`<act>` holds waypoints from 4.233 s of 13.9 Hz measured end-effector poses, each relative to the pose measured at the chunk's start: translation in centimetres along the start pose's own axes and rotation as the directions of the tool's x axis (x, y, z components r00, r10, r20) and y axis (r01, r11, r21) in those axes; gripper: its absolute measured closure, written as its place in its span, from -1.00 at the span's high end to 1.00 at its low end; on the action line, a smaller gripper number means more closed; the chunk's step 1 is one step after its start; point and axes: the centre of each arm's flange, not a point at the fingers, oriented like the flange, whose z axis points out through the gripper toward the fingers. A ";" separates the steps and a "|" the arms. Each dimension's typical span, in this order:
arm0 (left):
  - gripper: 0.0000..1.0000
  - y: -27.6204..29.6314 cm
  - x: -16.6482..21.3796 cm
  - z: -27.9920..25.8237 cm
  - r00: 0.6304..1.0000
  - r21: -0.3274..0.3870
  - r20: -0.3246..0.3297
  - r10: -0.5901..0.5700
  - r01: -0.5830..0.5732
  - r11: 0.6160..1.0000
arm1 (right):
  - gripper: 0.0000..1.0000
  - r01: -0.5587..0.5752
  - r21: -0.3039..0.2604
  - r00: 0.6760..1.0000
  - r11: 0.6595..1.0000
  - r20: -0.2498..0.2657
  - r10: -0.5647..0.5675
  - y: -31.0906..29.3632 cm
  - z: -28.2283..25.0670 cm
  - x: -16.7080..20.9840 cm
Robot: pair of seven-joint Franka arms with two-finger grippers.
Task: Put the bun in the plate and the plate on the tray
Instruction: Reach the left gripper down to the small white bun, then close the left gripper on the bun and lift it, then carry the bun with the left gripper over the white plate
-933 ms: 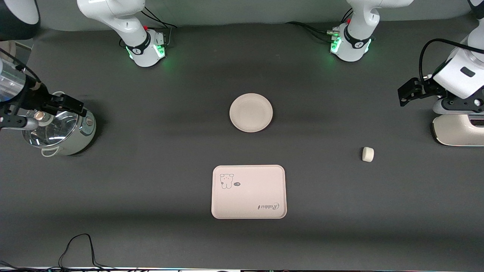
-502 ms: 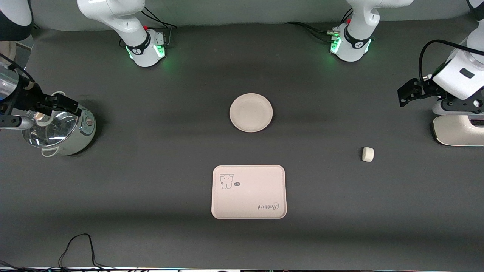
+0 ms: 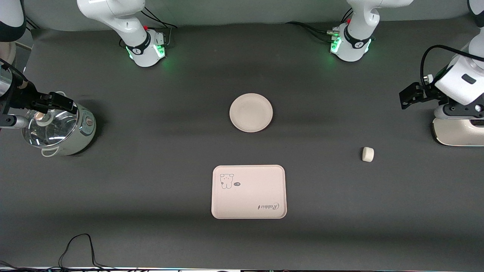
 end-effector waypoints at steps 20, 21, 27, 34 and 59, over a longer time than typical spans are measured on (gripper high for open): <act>1.00 -5.4 -8.2 20.9 0.997 -0.046 0.074 -0.038 0.042 0.998 | 0.99 0.011 -0.003 0.999 1.000 0.049 -0.011 -0.6 2.0 -0.1; 1.00 -5.2 -7.0 23.4 0.997 -0.041 0.073 -0.038 0.041 0.998 | 0.99 0.011 -0.003 0.999 1.000 0.050 -0.011 -0.6 2.0 -0.1; 1.00 -4.5 -0.9 36.3 0.998 -0.010 0.050 -0.029 0.029 1.000 | 0.99 0.012 -0.004 0.999 1.000 0.052 -0.012 -0.6 2.1 -0.2; 1.00 -4.0 3.0 40.1 0.999 0.002 0.040 -0.018 0.018 1.000 | 1.00 0.015 -0.003 0.998 1.000 0.059 -0.015 -0.9 3.0 0.2; -0.19 -3.8 -5.8 13.0 0.993 -0.102 0.113 -0.037 0.049 0.994 | 1.00 0.098 0.049 0.993 0.994 0.064 -0.101 -6.5 4.1 0.3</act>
